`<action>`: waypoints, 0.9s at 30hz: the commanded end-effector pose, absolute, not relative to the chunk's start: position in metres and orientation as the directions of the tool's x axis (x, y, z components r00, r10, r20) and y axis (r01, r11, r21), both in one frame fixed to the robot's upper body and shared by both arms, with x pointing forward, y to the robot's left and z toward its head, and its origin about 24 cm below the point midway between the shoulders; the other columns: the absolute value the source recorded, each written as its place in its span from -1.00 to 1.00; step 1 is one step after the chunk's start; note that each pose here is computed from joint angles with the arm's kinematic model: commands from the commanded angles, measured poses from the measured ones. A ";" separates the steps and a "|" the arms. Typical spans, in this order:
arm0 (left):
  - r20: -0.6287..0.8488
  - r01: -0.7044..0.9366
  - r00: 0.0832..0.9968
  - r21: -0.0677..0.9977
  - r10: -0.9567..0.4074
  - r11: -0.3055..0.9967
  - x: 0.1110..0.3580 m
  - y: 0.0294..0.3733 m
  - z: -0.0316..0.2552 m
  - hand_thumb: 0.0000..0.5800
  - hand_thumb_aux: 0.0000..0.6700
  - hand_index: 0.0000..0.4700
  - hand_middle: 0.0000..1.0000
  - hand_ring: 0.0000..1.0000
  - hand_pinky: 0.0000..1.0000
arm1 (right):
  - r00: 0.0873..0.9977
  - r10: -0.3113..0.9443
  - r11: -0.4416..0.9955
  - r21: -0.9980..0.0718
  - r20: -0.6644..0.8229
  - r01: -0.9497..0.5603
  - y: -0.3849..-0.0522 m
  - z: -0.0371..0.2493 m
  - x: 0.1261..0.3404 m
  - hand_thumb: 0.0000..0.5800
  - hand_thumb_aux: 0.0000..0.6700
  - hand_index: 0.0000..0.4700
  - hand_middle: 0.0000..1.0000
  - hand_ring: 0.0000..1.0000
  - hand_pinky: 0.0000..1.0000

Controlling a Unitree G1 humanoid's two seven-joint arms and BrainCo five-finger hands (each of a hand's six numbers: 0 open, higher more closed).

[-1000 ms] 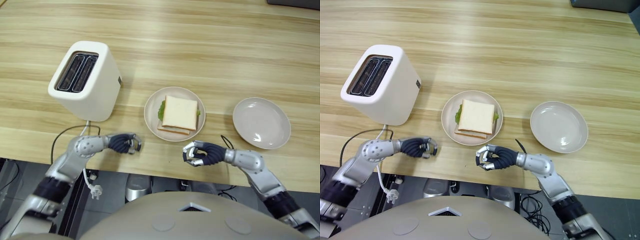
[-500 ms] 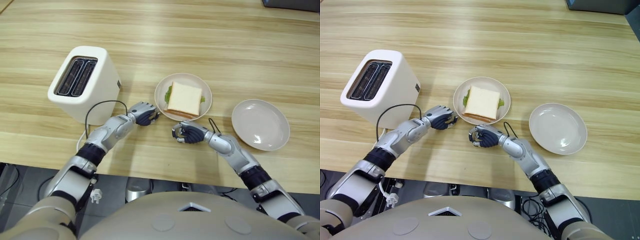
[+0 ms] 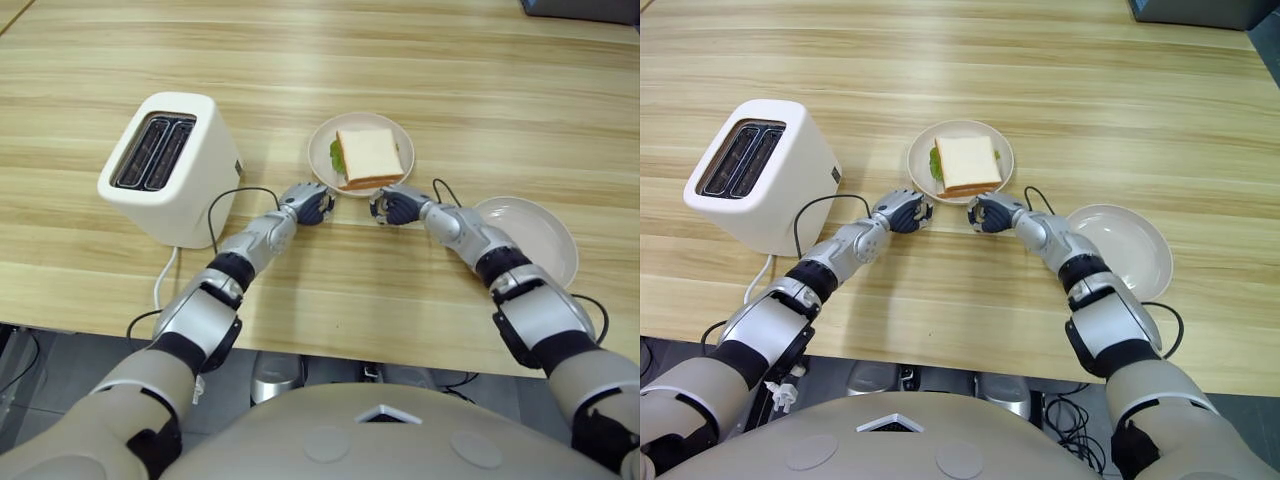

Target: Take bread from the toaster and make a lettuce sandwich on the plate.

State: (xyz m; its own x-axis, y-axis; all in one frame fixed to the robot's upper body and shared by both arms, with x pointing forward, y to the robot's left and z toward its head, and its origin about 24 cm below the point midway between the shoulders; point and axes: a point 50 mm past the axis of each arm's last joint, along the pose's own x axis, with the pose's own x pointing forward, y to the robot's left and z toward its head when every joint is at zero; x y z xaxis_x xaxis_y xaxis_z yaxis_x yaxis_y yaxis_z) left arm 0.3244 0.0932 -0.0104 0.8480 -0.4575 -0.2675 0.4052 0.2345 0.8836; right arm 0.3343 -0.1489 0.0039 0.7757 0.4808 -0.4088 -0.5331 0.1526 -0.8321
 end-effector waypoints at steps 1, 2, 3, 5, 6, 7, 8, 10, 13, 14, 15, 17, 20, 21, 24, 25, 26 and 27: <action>-0.315 0.430 0.865 0.866 -0.390 0.254 0.326 0.103 -0.018 1.00 1.00 0.96 1.00 1.00 1.00 | 0.757 0.466 0.135 -0.809 -0.457 -0.572 -0.152 -0.012 0.325 1.00 1.00 0.96 1.00 1.00 1.00; -0.307 0.421 0.872 0.868 -0.381 0.264 0.328 0.104 -0.016 1.00 1.00 0.96 1.00 1.00 1.00 | 0.756 0.475 0.150 -0.806 -0.449 -0.573 -0.152 -0.013 0.323 1.00 1.00 0.96 1.00 1.00 1.00; -0.300 0.415 0.877 0.867 -0.376 0.276 0.329 0.105 -0.015 1.00 1.00 0.96 1.00 1.00 1.00 | 0.754 0.485 0.160 -0.803 -0.442 -0.574 -0.152 -0.014 0.321 1.00 1.00 0.96 1.00 1.00 1.00; -0.285 0.405 0.883 0.863 -0.373 0.300 0.329 0.108 -0.014 1.00 1.00 0.96 1.00 1.00 1.00 | 0.749 0.514 0.189 -0.797 -0.418 -0.574 -0.153 -0.014 0.317 1.00 1.00 0.96 1.00 1.00 1.00; -0.268 0.394 0.887 0.864 -0.376 0.314 0.329 0.110 -0.013 1.00 1.00 0.96 1.00 1.00 1.00 | 0.747 0.533 0.210 -0.792 -0.398 -0.573 -0.155 -0.013 0.314 1.00 1.00 0.96 1.00 1.00 1.00; -0.245 0.381 0.890 0.862 -0.384 0.335 0.329 0.111 -0.011 1.00 1.00 0.96 1.00 1.00 1.00 | 0.740 0.559 0.236 -0.784 -0.373 -0.574 -0.157 -0.012 0.311 1.00 1.00 0.96 1.00 1.00 1.00; -0.217 0.369 0.892 0.856 -0.395 0.361 0.328 0.112 -0.009 1.00 1.00 0.96 1.00 1.00 1.00 | 0.734 0.585 0.265 -0.773 -0.346 -0.576 -0.160 -0.009 0.307 0.74 0.28 0.25 -0.16 -0.16 -0.16; -0.143 0.344 0.888 0.837 -0.436 0.426 0.325 0.110 -0.003 1.00 1.00 0.96 1.00 1.00 1.00 | 0.726 0.630 0.330 -0.751 -0.277 -0.572 -0.164 -0.001 0.300 -1.00 -1.00 -1.00 -1.00 -1.00 -1.00; 0.035 0.294 0.876 0.751 -0.480 0.591 0.317 0.107 0.015 -0.46 -0.71 -0.72 -1.00 -1.00 -1.00 | 0.747 0.661 0.509 -0.689 -0.071 -0.516 -0.170 0.024 0.292 -1.00 -1.00 -1.00 -1.00 -1.00 -1.00; 0.090 0.274 0.875 0.718 -0.475 0.640 0.314 0.108 0.022 -1.00 -1.00 -1.00 -1.00 -1.00 -1.00 | 0.763 0.646 0.587 -0.655 0.026 -0.475 -0.171 0.035 0.290 -1.00 -1.00 -1.00 -1.00 -1.00 -1.00; 0.147 0.251 0.875 0.679 -0.462 0.690 0.311 0.109 0.030 -1.00 -1.00 -1.00 -1.00 -1.00 -1.00 | 0.773 0.620 0.675 -0.592 0.132 -0.440 -0.172 0.047 0.288 -1.00 -1.00 -1.00 -1.00 -1.00 -1.00; 0.235 0.230 0.875 0.569 -0.424 0.789 0.302 0.112 0.043 -1.00 -1.00 -1.00 -1.00 -1.00 -1.00 | 0.775 0.540 0.820 -0.414 0.328 -0.396 -0.171 0.069 0.279 -1.00 -1.00 -1.00 -1.00 -1.00 -1.00; 0.299 0.252 0.871 0.411 -0.391 0.876 0.286 0.112 0.055 -1.00 -1.00 -1.00 -1.00 -1.00 -1.00 | 0.773 0.391 0.919 -0.170 0.500 -0.355 -0.169 0.087 0.270 -1.00 -1.00 -1.00 -1.00 -1.00 -1.00; 0.310 0.265 0.870 0.362 -0.384 0.894 0.281 0.112 0.057 -1.00 -1.00 -1.00 -1.00 -1.00 -1.00 | 0.773 0.347 0.935 -0.132 0.531 -0.330 -0.167 0.088 0.270 -1.00 -1.00 -1.00 -1.00 -1.00 -1.00; 0.344 0.303 0.861 0.243 -0.374 0.921 0.267 0.110 0.064 -1.00 -1.00 -1.00 -1.00 -1.00 -1.00 | 0.779 0.244 0.968 -0.091 0.577 -0.236 -0.164 0.087 0.272 -1.00 -1.00 -1.00 -1.00 -1.00 -1.00; 0.355 0.311 0.859 0.210 -0.369 0.927 0.265 0.110 0.067 -1.00 -1.00 -1.00 -1.00 -1.00 -1.00 | 0.772 0.230 0.972 -0.095 0.592 -0.217 -0.161 0.087 0.272 -1.00 -1.00 -1.00 -1.00 -1.00 -1.00; 0.364 0.313 0.860 0.177 -0.357 0.933 0.263 0.111 0.069 -1.00 -1.00 -1.00 -1.00 -1.00 -1.00 | 0.759 0.222 0.974 -0.104 0.612 -0.201 -0.157 0.088 0.272 -1.00 -1.00 -1.00 -1.00 -1.00 -1.00; 0.369 0.308 0.864 0.152 -0.343 0.939 0.262 0.113 0.070 -1.00 -1.00 -1.00 -1.00 -1.00 -1.00 | 0.747 0.217 0.976 -0.112 0.628 -0.189 -0.154 0.089 0.271 -1.00 -1.00 -1.00 -1.00 -1.00 -1.00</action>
State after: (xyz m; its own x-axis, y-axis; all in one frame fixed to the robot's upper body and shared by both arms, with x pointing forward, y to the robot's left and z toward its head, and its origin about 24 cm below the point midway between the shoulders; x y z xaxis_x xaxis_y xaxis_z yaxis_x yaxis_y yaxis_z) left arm 0.2619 0.1071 0.0642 0.8583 -0.3668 0.3588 0.3106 0.9280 0.2057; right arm 0.2714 -0.1570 0.0874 0.7661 0.2283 0.6009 -0.2241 0.9710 -0.0831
